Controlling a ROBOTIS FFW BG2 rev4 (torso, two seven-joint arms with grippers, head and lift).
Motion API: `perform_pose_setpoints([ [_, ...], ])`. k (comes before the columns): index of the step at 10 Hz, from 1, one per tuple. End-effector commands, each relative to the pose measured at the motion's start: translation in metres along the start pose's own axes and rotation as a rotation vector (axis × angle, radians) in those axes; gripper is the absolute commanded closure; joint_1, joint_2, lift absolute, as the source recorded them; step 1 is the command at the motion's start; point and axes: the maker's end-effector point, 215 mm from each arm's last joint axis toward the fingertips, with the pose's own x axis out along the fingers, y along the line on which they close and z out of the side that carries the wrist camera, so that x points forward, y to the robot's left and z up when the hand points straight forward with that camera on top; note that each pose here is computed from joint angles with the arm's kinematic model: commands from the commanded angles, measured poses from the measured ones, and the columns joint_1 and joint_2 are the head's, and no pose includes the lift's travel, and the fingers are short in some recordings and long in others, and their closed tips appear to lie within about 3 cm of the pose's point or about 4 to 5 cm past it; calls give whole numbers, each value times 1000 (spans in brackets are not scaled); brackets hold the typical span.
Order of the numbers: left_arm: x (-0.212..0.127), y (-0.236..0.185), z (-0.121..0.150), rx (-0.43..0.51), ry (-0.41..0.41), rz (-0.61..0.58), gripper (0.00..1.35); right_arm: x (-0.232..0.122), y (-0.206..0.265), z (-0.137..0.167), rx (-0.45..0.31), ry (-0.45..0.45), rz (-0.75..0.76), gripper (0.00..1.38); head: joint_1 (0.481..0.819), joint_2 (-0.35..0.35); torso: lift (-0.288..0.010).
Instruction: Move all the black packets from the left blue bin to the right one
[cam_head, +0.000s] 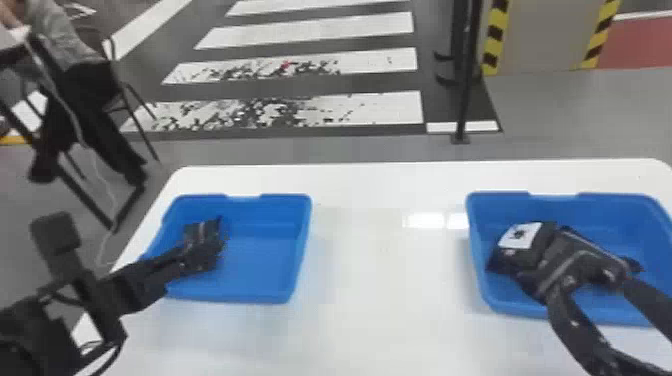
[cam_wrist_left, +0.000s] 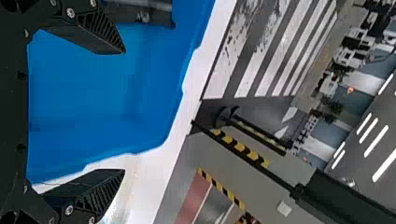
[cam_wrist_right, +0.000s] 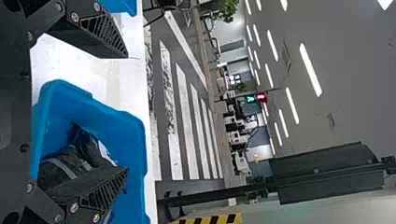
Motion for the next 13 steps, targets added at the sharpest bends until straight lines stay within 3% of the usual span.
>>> perform_pose_setpoints([
  [1,3,35,1,-7,16,87,156,-5,9,-5,37,6,10,180,695,259,-154],
  [3,19,75,3,-46,41,167,157,-4,8,-6,43,6,12,182,695,341,-154],
  [4,33,88,6,-64,59,186,157,-3,9,-8,53,8,14,182,695,350,-154],
  [9,94,102,-4,-166,166,225,157,-1,11,-15,85,13,24,183,695,350,-154],
  [13,100,103,-19,-166,241,286,177,0,12,-26,120,31,38,186,695,350,-154],
])
